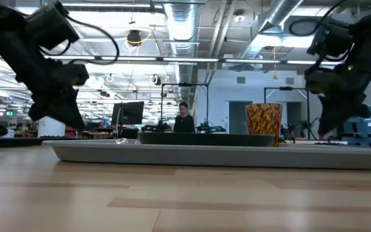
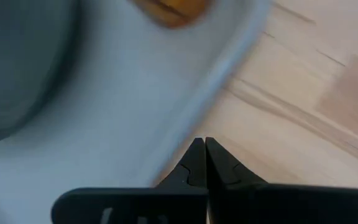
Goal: Pick and place plate/cup/fork/spoon on tray
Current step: Return to Home Position
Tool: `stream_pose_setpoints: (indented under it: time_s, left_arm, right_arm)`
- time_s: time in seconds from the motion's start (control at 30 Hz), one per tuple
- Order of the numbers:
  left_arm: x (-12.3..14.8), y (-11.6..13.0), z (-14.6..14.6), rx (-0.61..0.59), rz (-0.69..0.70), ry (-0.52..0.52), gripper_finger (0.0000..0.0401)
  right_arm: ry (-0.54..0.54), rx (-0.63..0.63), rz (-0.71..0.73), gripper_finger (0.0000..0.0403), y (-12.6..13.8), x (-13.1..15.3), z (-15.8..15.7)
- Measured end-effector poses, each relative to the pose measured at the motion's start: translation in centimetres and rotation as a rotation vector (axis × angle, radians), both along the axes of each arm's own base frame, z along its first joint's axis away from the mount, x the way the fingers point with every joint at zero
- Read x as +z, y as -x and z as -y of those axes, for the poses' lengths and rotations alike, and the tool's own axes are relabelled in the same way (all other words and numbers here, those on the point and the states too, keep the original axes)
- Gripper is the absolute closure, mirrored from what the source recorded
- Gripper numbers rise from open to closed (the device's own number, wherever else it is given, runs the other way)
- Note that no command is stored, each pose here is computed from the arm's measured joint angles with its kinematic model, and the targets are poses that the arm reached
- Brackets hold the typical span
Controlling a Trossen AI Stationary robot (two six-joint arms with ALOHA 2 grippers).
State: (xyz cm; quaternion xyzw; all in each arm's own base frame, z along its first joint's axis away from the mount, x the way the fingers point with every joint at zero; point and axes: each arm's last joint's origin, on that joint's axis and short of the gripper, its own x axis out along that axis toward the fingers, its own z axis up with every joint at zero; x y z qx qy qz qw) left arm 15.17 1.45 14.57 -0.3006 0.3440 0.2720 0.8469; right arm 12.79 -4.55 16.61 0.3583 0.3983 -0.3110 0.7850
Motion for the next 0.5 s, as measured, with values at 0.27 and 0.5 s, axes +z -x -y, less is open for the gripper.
stream_pose_setpoints:
  time_s: [0.27, 0.5]
  left_arm:
    - [2.5, 0.5, 0.6, -0.118, 0.184, -0.09, 0.0401]
    - [4.9, 1.7, 0.5, -0.144, 0.359, -0.208, 0.0401]
  right_arm:
    - [0.104, 0.199, 0.198, 0.0395, -0.1, 2.5, -1.8]
    - [0.23, 0.295, 0.326, 0.0389, 1.2, 4.2, -2.9]
